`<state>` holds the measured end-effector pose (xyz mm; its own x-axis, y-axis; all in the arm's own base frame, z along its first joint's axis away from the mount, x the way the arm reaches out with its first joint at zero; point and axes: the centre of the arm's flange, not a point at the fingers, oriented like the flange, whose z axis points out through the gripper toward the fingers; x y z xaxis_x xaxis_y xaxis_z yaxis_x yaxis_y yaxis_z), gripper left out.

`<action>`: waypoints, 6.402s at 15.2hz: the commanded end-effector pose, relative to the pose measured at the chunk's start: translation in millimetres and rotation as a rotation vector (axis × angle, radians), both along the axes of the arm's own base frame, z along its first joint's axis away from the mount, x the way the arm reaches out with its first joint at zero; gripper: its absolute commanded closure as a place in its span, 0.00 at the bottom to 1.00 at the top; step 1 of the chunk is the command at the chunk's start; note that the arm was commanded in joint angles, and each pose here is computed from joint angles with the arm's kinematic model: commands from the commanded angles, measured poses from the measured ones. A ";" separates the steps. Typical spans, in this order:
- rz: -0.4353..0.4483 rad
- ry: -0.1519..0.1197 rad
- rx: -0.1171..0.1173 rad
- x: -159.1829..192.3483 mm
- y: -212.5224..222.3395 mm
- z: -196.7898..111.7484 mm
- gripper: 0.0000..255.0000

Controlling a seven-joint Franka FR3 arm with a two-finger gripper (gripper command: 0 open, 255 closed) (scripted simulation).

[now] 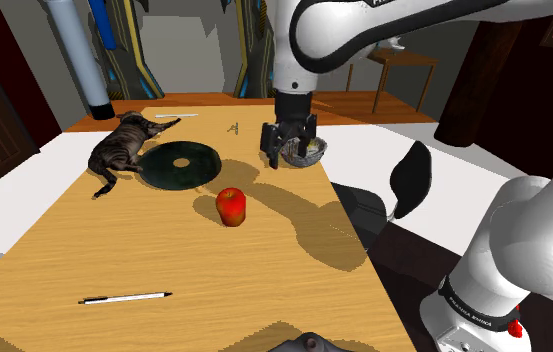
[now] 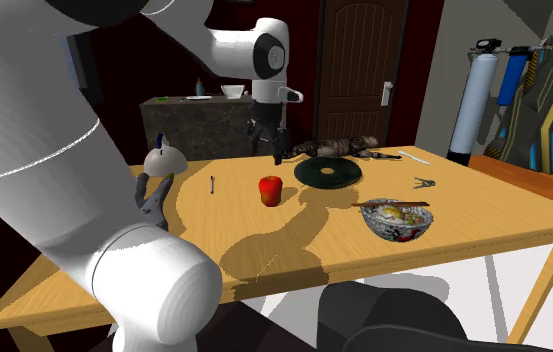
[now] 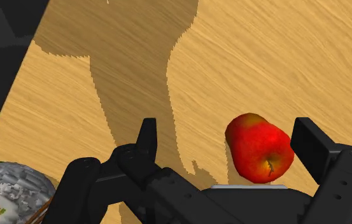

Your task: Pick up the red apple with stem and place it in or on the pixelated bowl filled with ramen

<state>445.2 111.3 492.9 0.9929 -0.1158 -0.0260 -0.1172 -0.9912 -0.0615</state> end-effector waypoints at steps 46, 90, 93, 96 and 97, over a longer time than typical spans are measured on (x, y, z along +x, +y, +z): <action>-0.055 -0.042 -0.025 127.0 83.3 -53.7 1.00; -0.055 -0.042 -0.025 159.9 -174.6 115.9 1.00; -0.055 -0.042 -0.025 164.8 -213.3 122.7 1.00; -0.055 -0.042 -0.025 169.8 -252.0 129.6 1.00; -0.055 -0.042 -0.025 171.4 -264.9 131.8 1.00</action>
<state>616.0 -138.4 622.9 0.9850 -0.1713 0.0187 -0.1704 -0.9844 -0.0429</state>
